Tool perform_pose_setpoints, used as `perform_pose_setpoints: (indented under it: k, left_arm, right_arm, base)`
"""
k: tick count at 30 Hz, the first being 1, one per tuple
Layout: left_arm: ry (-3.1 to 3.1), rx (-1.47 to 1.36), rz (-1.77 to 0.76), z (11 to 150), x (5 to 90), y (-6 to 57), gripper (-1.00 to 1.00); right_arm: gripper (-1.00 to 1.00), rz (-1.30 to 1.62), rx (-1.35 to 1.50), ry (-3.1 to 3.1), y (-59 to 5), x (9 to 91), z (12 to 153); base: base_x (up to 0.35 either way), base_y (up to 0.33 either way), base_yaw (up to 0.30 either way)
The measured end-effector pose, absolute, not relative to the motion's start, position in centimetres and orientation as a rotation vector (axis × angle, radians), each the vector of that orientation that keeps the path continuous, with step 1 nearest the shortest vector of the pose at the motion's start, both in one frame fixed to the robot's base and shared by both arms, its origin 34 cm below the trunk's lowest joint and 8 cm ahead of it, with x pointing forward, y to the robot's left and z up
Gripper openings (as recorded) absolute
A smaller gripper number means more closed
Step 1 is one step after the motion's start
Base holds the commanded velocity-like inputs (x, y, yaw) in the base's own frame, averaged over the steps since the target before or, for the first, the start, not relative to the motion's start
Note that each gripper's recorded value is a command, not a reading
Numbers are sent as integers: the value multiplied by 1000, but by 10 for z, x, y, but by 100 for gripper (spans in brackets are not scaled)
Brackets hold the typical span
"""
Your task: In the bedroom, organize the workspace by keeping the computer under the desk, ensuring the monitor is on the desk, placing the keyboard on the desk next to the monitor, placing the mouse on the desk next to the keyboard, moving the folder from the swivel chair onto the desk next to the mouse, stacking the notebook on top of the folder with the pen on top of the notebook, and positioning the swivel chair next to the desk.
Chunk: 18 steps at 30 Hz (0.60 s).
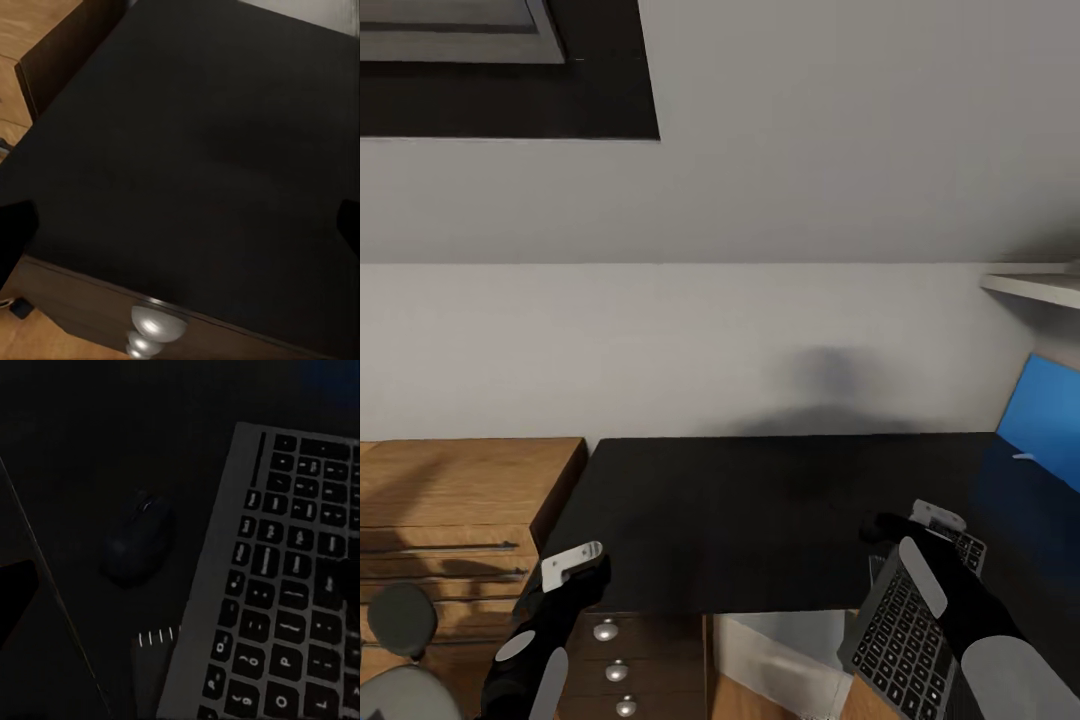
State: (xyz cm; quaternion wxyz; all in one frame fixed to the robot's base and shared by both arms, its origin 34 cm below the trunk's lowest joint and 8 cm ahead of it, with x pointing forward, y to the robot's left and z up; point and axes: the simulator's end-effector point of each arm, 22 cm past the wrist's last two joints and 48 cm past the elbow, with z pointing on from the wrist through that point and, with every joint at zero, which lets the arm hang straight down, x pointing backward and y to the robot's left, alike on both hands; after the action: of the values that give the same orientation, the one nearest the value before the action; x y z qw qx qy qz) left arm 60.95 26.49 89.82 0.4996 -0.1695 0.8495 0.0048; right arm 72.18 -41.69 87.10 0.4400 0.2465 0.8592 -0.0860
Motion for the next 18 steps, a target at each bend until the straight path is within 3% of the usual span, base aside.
perform_pose_setpoints:
  k: [18]
  left_arm:
    - [2046, -409, 10, 902, 610, 265, 100]
  right_arm:
    - [100, -207, 607, 2127, -415, 723, 876]
  base:
    - [0, 0, -248]
